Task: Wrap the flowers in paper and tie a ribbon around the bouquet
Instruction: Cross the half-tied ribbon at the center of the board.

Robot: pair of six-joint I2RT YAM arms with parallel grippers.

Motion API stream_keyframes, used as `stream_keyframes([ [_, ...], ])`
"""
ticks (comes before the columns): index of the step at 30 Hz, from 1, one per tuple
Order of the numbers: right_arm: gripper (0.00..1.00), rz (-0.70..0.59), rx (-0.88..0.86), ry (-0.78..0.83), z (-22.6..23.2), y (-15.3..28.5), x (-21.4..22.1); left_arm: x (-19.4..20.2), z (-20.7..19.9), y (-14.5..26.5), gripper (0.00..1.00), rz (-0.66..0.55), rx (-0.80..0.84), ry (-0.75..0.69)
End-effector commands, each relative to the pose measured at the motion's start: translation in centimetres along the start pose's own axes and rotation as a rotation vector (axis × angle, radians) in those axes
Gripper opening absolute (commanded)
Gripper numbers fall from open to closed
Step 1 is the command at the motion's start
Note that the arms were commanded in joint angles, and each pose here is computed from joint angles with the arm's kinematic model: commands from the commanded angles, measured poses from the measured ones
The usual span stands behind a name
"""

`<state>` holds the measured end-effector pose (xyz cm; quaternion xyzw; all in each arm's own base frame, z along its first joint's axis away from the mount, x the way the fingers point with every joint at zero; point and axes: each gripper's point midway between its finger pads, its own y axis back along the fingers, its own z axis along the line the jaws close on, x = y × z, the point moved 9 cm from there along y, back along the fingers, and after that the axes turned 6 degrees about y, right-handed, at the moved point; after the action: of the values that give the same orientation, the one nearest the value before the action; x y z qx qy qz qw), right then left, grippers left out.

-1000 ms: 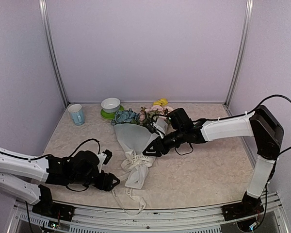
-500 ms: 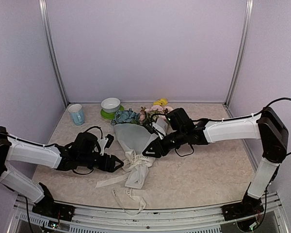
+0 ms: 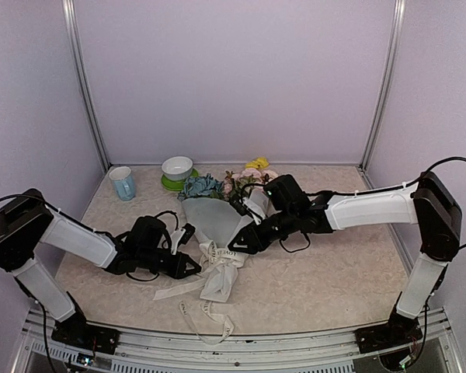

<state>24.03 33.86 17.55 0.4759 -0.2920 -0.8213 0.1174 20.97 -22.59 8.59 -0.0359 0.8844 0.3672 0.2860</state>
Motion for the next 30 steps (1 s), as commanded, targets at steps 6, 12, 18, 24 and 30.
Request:
stream_keyframes([
  [6,0.43,0.008,0.004,0.018,0.4,0.2,-0.4,1.4,-0.3,2.6,0.00,-0.014,-0.013,0.011],
  [12,0.41,0.003,-0.031,0.049,0.6,-0.2,-1.6,3.0,-1.0,4.5,0.00,-0.018,0.016,0.046],
  [18,0.35,0.068,-0.045,0.050,-0.4,-2.3,-2.1,2.5,-3.2,3.8,0.00,-0.021,0.080,-0.033],
  [24,0.33,0.044,-0.102,0.073,0.5,-2.1,-2.5,2.7,-3.2,2.5,0.00,-0.004,0.082,-0.026],
  [30,0.34,-0.010,-0.076,0.136,2.6,-0.9,-3.2,0.7,-3.5,1.9,0.27,-0.045,0.040,-0.075],
])
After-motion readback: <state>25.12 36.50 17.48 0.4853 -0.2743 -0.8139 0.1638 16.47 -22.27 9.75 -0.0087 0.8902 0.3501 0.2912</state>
